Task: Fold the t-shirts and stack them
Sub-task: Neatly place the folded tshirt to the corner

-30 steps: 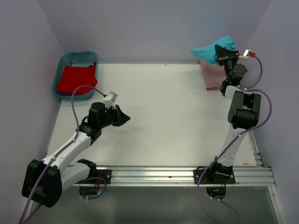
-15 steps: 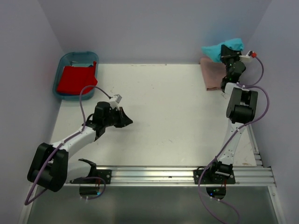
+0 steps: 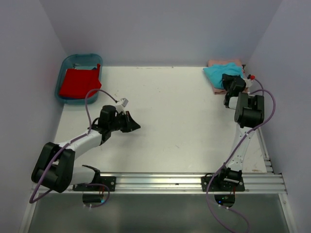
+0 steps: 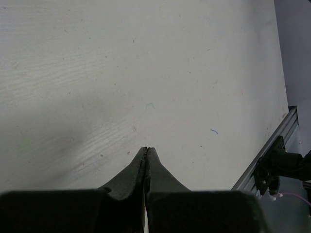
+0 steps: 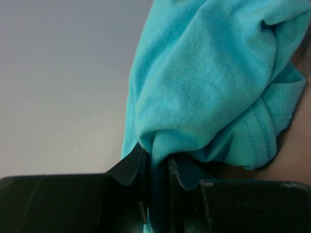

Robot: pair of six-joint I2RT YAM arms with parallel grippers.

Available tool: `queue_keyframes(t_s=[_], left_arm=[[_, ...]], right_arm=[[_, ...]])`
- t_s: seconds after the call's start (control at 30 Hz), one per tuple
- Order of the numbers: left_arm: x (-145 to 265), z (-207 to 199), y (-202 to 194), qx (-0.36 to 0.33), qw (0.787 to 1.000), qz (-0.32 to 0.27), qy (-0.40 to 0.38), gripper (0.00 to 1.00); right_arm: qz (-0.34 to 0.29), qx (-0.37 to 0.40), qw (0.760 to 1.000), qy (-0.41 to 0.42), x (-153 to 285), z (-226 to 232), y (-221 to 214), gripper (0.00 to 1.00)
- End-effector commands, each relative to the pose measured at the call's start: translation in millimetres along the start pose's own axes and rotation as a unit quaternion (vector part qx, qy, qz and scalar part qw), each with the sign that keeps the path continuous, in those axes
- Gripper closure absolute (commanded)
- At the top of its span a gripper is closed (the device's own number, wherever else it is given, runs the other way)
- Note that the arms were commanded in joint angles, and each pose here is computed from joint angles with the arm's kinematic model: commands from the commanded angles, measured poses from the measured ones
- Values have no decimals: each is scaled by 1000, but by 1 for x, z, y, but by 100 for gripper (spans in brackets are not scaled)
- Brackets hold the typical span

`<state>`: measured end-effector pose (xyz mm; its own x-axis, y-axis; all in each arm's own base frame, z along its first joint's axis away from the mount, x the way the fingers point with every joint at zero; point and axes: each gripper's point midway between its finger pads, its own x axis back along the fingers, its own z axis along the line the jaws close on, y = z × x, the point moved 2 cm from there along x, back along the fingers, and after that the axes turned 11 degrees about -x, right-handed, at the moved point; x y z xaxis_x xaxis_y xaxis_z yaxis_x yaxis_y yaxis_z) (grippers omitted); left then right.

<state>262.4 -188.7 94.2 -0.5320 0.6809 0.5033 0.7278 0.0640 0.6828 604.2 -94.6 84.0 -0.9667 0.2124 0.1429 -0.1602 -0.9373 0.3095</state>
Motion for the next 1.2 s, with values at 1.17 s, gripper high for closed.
queue_keyframes(t_s=[1.17], left_arm=[[1,0,13,-17,1000,-12,9,100]], right_arm=[[-48,-100,877,467,40,230,49,100]])
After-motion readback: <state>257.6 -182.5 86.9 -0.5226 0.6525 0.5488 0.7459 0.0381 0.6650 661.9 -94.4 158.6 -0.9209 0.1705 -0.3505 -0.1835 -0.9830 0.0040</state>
